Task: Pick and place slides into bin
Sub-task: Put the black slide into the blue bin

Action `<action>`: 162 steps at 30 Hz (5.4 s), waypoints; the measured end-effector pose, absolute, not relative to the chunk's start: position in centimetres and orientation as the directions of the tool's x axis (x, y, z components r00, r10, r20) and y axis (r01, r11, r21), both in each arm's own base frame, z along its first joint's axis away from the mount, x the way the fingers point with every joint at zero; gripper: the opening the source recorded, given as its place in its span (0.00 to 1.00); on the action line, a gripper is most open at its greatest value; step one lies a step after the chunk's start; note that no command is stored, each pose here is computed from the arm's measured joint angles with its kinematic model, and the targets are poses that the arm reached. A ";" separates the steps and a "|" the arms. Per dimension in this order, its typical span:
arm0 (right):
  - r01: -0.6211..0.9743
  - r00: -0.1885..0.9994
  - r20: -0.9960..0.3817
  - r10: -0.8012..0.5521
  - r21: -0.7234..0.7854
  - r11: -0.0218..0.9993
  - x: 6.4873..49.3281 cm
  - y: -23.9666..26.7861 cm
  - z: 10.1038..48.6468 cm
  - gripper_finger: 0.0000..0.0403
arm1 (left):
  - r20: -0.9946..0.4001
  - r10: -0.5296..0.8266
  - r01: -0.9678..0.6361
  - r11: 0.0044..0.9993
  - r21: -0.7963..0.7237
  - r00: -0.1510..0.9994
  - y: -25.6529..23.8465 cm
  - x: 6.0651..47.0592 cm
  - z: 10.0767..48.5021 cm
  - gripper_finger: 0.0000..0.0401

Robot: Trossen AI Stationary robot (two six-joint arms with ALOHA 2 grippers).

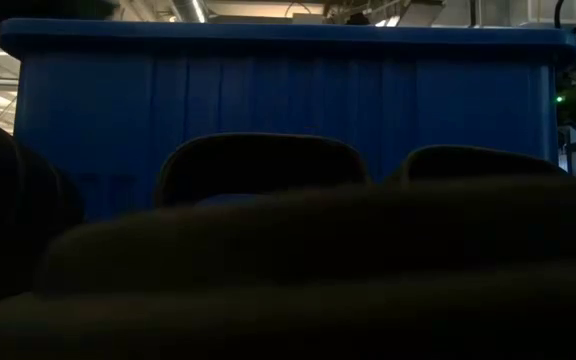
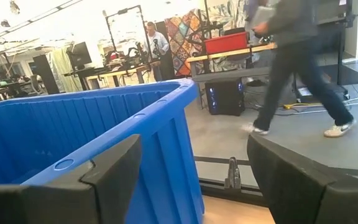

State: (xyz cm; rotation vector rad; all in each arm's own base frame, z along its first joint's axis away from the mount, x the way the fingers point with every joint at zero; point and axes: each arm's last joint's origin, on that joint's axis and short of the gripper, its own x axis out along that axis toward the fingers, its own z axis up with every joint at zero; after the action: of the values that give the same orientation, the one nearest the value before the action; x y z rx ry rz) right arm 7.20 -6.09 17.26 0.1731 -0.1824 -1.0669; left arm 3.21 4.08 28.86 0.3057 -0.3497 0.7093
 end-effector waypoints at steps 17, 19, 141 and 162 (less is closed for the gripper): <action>0.834 0.470 0.065 -0.880 0.292 0.467 7.2 -6.1 17.3 0.73 | 0.242 0.207 -0.258 0.944 0.205 0.948 3.6 4.3 39.4 0.52; 0.835 0.470 0.065 -0.880 0.292 0.467 7.2 -6.1 17.3 0.73 | 0.236 0.157 -0.206 0.958 0.200 0.959 3.8 4.6 40.5 0.52; 0.843 0.471 0.065 -0.880 0.258 0.471 7.2 -6.1 17.3 0.73 | -0.981 -0.125 -0.728 0.658 -0.193 0.147 -32.4 26.4 27.3 0.25; 0.843 0.471 0.064 -0.880 0.260 0.471 7.2 -6.1 17.3 0.73 | -0.989 0.039 -0.767 0.628 0.135 -0.142 -35.1 23.9 24.2 0.25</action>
State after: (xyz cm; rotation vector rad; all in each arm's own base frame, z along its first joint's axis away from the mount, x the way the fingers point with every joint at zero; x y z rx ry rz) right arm 7.20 -6.09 17.26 0.2030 -0.2000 -1.0634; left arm 23.92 -35.12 24.20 -0.6239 1.5695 0.7832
